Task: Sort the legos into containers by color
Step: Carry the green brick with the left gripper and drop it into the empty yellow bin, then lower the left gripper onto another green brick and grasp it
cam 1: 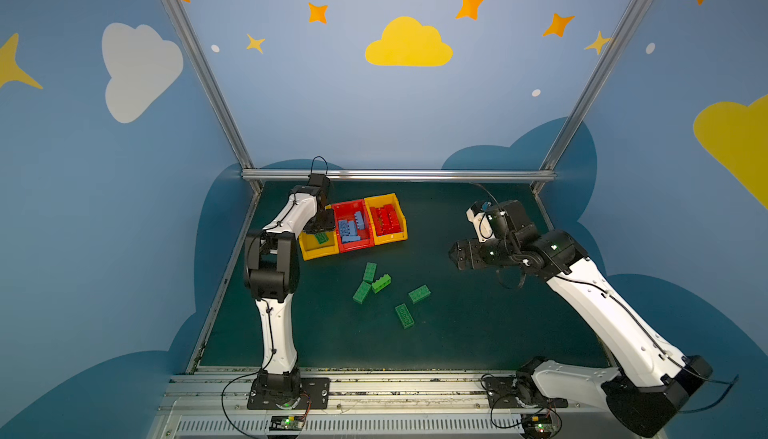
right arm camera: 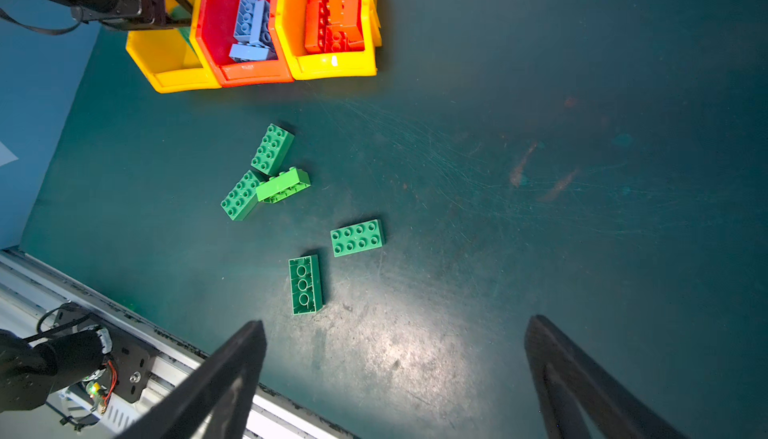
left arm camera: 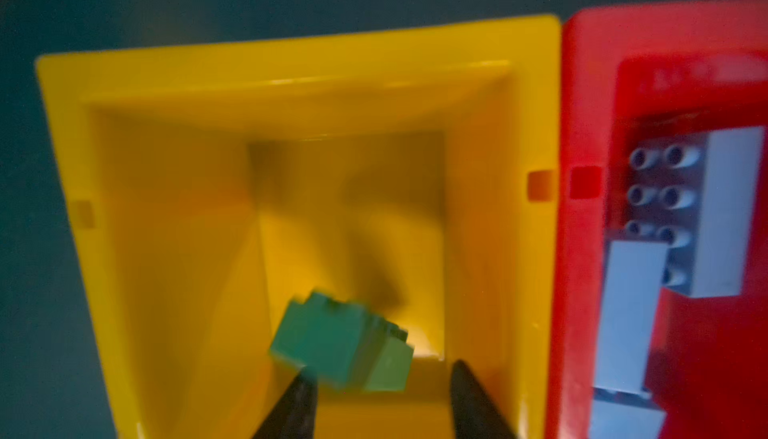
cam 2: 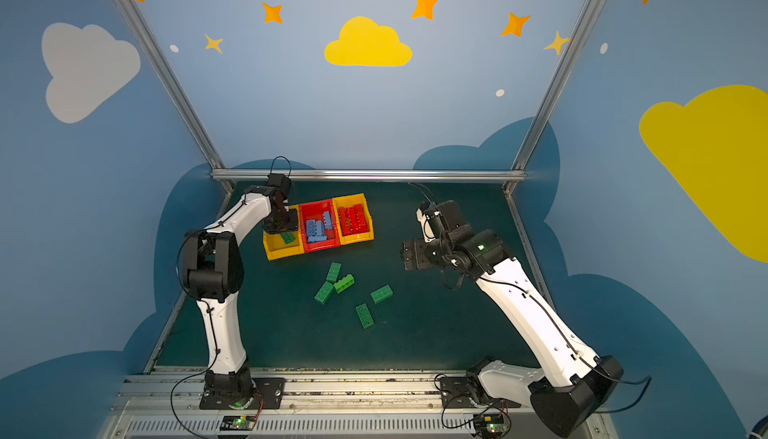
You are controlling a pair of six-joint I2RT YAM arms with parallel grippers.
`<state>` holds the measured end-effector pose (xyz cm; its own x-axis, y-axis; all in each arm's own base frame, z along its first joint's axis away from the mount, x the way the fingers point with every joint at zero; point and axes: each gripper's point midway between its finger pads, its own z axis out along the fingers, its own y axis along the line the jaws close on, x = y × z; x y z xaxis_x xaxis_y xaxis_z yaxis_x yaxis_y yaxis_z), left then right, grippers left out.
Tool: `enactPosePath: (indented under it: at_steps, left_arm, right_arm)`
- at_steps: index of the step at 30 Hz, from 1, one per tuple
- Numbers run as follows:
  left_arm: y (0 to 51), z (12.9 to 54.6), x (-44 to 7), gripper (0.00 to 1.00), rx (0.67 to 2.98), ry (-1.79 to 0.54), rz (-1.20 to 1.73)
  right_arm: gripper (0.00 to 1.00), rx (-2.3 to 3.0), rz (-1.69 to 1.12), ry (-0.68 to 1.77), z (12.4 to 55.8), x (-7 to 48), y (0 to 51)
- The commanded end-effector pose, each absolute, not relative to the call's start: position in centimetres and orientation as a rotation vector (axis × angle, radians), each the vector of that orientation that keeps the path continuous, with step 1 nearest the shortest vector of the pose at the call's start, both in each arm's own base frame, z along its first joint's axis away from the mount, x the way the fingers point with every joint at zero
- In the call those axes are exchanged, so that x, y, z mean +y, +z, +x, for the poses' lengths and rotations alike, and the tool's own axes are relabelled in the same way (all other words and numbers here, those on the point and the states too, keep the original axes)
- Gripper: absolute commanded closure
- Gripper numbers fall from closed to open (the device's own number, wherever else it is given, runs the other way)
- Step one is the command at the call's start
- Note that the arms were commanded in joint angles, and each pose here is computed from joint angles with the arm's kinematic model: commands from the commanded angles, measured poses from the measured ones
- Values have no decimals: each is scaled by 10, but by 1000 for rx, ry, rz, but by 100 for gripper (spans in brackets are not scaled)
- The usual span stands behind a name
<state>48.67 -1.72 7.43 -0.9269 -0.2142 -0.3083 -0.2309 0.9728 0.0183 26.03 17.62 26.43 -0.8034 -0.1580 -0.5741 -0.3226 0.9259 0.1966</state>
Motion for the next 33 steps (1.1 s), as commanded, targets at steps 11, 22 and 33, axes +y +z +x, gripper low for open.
enactPosePath:
  at_steps: [11,22,33]
  left_arm:
    - [132,486,-30,28,2745,-73,-355]
    - [162,390,-126,24,2737,-205,-200]
    - [113,334,-178,25,2772,-153,-98]
  right_arm:
    - [5,2514,-318,377,264,177,272]
    - [5,2485,-334,465,233,172,267]
    - [5,2467,-316,533,199,158,263]
